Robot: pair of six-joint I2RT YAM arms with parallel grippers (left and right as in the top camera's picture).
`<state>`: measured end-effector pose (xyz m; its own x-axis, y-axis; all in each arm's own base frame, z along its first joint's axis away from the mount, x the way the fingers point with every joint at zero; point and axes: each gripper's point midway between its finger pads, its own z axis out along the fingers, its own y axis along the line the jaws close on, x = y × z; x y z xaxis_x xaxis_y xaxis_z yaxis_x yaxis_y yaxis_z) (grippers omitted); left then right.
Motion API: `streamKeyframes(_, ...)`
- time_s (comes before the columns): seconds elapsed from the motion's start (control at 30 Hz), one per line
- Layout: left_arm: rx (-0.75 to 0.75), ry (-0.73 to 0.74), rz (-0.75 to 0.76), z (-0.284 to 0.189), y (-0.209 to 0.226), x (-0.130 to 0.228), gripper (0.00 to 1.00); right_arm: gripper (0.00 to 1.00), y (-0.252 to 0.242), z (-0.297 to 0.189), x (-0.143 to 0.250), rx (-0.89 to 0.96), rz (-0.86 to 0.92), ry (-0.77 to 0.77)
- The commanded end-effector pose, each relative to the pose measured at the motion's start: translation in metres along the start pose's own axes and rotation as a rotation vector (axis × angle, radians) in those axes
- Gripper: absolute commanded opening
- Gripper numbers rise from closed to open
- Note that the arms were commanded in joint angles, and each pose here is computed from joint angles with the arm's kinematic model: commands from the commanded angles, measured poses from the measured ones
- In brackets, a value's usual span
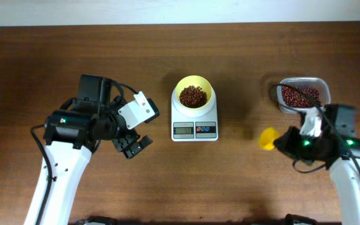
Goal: Scoop item into bowl and weigh 50g on scale
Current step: 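Lift the scoop away from the bowl and move it right, then lower the yellow scoop onto the table and open right gripper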
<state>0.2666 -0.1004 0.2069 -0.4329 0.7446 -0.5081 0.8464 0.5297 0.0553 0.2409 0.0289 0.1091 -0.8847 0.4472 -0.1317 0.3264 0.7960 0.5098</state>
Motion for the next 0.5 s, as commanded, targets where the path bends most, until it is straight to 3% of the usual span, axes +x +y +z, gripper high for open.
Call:
streamKeyframes(0.0,-0.017,-0.021,0.026,-0.007,0.002,-0.006,0.99,0.04,0.008,0.016,0.023,-0.116,-0.024,0.079)
streamKeyframes(0.13,-0.017,-0.021,0.026,-0.007,0.002,-0.006,0.99,0.04,-0.02,0.047,0.061,-0.097,-0.004,0.158)
streamKeyframes(0.4,-0.017,-0.021,0.026,-0.007,0.002,-0.006,0.99,0.05,-0.032,0.057,0.064,-0.064,-0.011,0.144)
streamKeyframes(0.47,-0.017,-0.021,0.026,-0.007,0.002,-0.006,0.99,0.05,-0.05,0.059,0.075,0.02,0.007,0.169)
